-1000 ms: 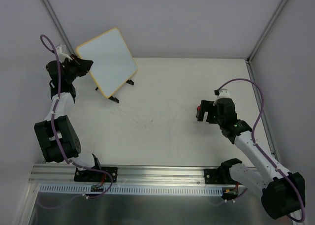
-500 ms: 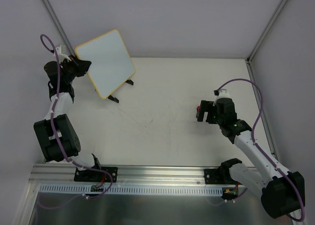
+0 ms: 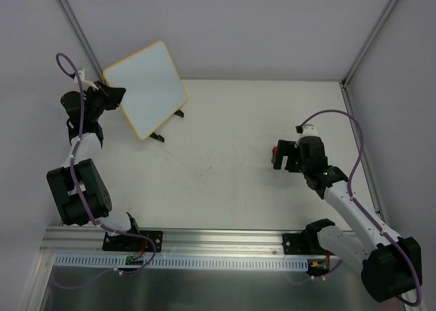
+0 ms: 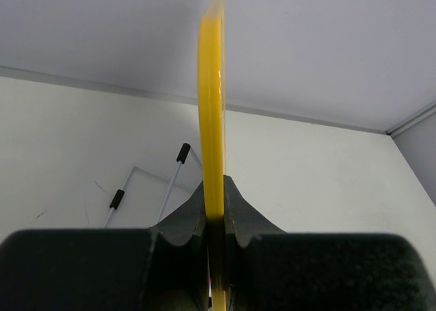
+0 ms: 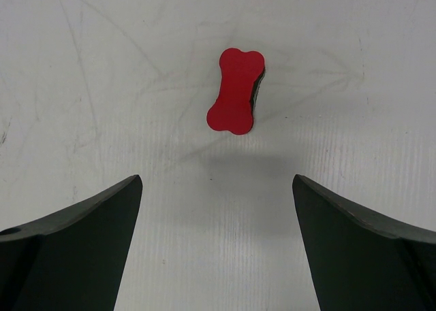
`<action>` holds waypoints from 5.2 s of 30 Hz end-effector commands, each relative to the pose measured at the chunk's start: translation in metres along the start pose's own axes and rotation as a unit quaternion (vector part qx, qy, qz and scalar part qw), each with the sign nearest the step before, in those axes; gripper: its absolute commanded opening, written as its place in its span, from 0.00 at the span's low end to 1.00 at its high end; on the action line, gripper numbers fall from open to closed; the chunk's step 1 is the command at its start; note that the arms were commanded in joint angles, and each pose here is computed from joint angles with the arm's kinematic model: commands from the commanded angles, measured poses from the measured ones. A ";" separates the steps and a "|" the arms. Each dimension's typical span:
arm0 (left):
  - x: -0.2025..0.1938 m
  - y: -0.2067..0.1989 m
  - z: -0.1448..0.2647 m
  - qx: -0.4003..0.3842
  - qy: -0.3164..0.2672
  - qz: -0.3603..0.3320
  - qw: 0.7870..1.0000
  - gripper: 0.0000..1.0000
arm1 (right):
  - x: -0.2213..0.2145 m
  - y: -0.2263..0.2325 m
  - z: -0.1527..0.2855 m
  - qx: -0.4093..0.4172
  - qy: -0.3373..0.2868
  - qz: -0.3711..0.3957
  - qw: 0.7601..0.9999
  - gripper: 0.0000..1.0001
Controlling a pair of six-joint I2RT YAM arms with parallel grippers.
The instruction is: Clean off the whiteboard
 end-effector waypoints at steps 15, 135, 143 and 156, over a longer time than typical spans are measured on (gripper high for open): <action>-0.039 0.018 0.023 0.029 0.037 -0.099 0.994 0.00 | -0.001 0.000 0.002 0.008 -0.001 -0.003 1.000 0.96; -0.111 0.060 0.109 0.254 0.203 -0.156 0.933 0.12 | -0.032 0.002 0.000 0.041 0.079 -0.007 0.996 0.96; -0.112 0.064 0.111 0.272 0.215 -0.149 0.926 0.25 | -0.034 0.001 0.002 0.044 0.076 -0.007 0.996 0.96; -0.114 0.073 0.111 0.289 0.238 -0.150 0.915 0.36 | -0.038 -0.001 0.004 0.046 0.073 -0.006 0.996 0.96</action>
Point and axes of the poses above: each gripper's point midway between its finger pads, its own z axis back along the fingers, its own y axis along the line the jaws close on, x = y × z, the point moved 6 cm from there along z, back along the fingers, and after that the axes turned 8 degrees about -z, right-handed, at the moved point
